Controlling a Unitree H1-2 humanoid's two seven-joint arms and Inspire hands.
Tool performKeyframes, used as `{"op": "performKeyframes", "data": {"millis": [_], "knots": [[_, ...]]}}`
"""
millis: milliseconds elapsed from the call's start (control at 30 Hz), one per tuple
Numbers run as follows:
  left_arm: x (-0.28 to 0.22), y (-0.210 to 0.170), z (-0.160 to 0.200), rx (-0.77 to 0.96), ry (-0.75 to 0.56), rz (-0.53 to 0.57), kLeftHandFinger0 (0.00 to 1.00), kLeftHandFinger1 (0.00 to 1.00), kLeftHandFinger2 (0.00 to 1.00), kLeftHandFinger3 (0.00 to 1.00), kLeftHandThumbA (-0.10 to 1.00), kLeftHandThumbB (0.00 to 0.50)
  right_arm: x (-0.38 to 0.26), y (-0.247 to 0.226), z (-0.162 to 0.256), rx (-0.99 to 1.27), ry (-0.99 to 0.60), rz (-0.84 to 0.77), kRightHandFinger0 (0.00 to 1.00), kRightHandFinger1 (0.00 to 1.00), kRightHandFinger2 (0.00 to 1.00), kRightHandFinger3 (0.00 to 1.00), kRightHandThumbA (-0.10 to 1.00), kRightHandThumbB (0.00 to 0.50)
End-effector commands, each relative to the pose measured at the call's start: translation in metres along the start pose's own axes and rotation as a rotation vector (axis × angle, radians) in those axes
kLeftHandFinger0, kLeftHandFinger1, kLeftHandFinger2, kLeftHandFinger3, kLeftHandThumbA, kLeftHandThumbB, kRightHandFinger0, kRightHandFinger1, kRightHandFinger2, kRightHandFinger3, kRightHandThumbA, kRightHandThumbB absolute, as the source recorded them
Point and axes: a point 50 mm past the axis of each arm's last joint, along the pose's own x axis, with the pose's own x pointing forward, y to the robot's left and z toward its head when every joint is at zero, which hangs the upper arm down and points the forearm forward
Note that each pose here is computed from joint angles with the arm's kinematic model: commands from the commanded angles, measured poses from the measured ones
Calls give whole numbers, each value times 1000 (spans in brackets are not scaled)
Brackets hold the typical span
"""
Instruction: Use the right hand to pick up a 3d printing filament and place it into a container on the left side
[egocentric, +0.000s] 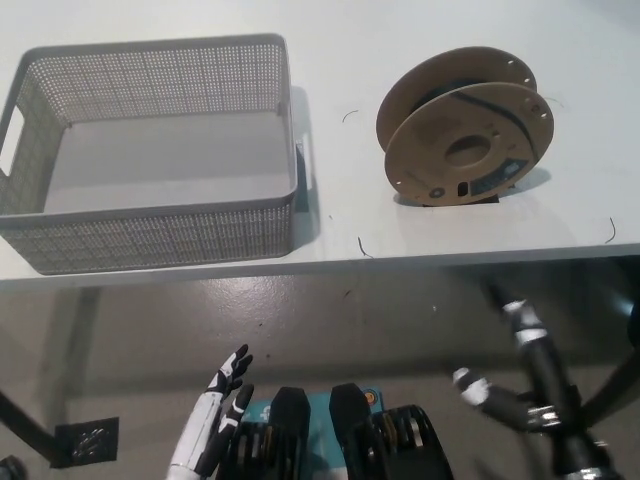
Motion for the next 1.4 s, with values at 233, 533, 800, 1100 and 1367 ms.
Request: {"op": "performKeyframes", "data": {"millis": [233, 533, 800, 1100, 1367], "knots": [[11, 12, 19, 34, -124, 33, 1000, 1000, 1000, 1000, 1000, 204, 71, -122, 107, -211, -283, 0, 1000, 1000, 1000, 1000, 798, 249], [15, 18, 18, 49, -128, 23, 1000, 1000, 1000, 1000, 1000, 190, 164, -217, 178, -452, -171, 144, 1000, 1000, 1000, 1000, 1000, 451], [9, 13, 15, 51, -116, 1, 1000, 1000, 1000, 1000, 1000, 199, 255, -238, 247, -529, 101, 332, 1000, 1000, 1000, 1000, 966, 361], [0, 8, 11, 56, -98, -22, 1000, 1000, 1000, 1000, 1000, 155, 322, -214, 260, -581, 227, 464, 1000, 1000, 1000, 1000, 1000, 300], [-4, 6, 9, 54, -84, -26, 1000, 1000, 1000, 1000, 1000, 107, 368, -170, 261, -665, 320, 615, 1000, 1000, 1000, 1000, 1000, 413]]}}
